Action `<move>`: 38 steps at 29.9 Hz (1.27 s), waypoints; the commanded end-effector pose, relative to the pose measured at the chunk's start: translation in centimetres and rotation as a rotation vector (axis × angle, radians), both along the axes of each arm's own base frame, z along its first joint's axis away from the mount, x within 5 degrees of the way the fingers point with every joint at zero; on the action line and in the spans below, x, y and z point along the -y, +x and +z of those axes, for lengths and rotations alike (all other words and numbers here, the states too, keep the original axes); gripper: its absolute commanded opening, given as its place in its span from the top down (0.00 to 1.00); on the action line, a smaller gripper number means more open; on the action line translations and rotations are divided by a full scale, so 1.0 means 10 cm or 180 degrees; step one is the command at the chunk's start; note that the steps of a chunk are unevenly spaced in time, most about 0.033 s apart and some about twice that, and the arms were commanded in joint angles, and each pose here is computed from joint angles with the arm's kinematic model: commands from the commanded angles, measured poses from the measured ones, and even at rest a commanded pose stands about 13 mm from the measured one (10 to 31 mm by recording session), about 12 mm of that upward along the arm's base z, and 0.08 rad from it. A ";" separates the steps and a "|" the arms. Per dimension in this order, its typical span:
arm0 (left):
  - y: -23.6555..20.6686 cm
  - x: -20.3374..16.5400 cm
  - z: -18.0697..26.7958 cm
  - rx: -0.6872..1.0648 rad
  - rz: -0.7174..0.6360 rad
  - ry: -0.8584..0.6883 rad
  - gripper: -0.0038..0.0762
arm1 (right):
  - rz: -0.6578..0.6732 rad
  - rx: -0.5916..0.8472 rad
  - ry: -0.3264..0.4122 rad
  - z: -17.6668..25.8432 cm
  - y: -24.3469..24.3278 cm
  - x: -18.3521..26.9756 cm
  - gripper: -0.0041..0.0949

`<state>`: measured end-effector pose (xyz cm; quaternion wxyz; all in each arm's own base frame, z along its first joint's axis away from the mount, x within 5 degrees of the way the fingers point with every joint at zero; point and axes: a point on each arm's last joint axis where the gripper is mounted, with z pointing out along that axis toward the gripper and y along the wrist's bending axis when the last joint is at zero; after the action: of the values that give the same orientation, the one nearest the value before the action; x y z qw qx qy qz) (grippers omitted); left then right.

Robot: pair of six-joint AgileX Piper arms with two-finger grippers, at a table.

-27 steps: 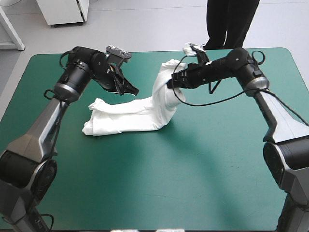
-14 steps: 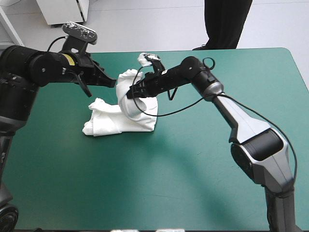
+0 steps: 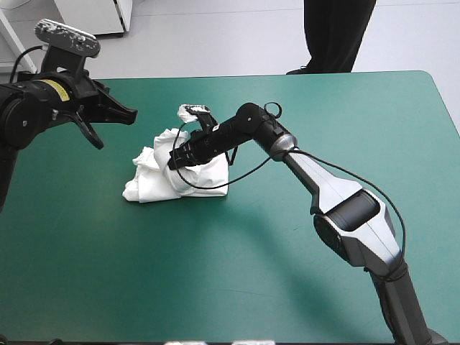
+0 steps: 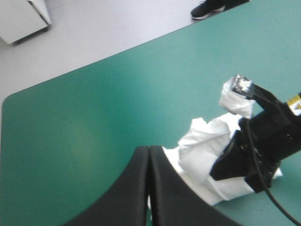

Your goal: Fold the cloth

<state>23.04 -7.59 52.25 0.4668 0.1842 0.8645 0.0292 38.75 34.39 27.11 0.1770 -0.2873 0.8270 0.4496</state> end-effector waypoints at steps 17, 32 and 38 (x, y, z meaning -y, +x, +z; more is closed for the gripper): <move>-0.53 -0.24 0.32 0.0361 0.0097 -0.0180 0.96 | 0.0159 0.0433 0.0224 0.67 -0.03 0.12 0.25; -0.65 -0.33 0.38 0.0503 0.0191 -0.0116 0.96 | -0.0749 0.0988 -0.0662 1.44 0.03 1.02 0.25; -0.68 -0.35 0.40 0.0531 0.0209 -0.0117 0.96 | -0.0918 0.1004 -0.0649 1.68 -0.11 1.24 0.25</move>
<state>17.45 -4.75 55.53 0.5337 0.1564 0.8301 0.0409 40.25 23.71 39.47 0.2970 -0.2506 0.8795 0.2747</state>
